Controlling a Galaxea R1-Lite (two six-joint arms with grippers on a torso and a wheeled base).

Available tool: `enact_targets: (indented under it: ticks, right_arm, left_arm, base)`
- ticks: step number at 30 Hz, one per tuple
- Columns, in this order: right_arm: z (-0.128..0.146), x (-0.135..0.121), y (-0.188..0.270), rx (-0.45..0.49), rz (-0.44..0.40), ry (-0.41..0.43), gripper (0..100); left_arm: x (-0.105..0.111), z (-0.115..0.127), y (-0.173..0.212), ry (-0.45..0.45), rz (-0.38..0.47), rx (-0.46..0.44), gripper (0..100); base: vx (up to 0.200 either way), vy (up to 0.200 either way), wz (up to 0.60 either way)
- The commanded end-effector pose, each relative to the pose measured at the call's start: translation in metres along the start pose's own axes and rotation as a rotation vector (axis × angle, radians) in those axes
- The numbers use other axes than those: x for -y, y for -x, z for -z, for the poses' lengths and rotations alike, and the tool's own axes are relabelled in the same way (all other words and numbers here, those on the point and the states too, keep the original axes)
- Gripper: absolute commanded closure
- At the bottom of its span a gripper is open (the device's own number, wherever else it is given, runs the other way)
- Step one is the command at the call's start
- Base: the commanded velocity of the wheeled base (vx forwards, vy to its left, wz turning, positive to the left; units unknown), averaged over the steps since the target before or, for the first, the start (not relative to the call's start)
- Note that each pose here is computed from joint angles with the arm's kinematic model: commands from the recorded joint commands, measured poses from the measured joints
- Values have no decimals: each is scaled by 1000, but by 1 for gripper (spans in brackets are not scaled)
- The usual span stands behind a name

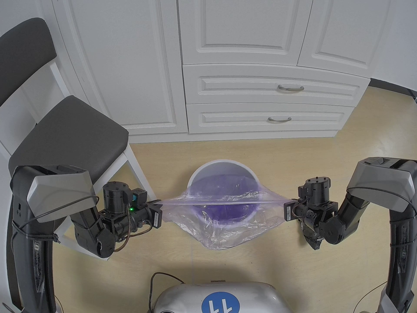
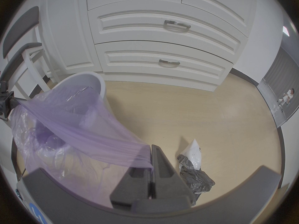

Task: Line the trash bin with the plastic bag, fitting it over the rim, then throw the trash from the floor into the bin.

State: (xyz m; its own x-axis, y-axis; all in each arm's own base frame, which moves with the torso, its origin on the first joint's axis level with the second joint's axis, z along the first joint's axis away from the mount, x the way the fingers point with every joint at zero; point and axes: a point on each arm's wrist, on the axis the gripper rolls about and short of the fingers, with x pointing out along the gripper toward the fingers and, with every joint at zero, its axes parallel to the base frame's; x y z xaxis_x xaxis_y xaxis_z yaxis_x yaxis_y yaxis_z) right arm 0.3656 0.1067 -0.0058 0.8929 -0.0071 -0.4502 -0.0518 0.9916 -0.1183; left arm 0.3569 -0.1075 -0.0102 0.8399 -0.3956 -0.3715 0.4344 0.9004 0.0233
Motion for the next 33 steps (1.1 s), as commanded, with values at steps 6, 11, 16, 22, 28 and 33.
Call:
enact_targets:
  ticks: [6, 11, 16, 22, 28, 33]
  right_arm:
    - [-6, 0, -5, 65, 14, -20, 100]
    - [2, -7, -13, 62, 9, -18, 100]
    - [1, -11, -31, 175, 29, -51, 100]
    - [-4, -4, -30, 195, 43, -62, 100]
    - [-6, 2, -8, 172, 33, 2, 0]
    - [-8, 5, 8, 177, -23, 12, 0]
  left_arm:
    - [-4, 8, -3, -3, 25, 35, 100]
    - [15, 22, -21, -10, 58, 43, 100]
    - [28, 27, -52, -7, -31, 162, 100]
    - [51, 5, -67, 102, -105, 278, 100]
    - [55, -24, -54, 106, -101, 349, 100]
    - [53, -31, -47, 107, -104, 356, 100]
  base:
    - [0, 0, 0]
    - [0, 0, 0]
    - [0, 0, 0]
    - [0, 0, 0]
    - [0, 0, 0]
    - [0, 0, 0]
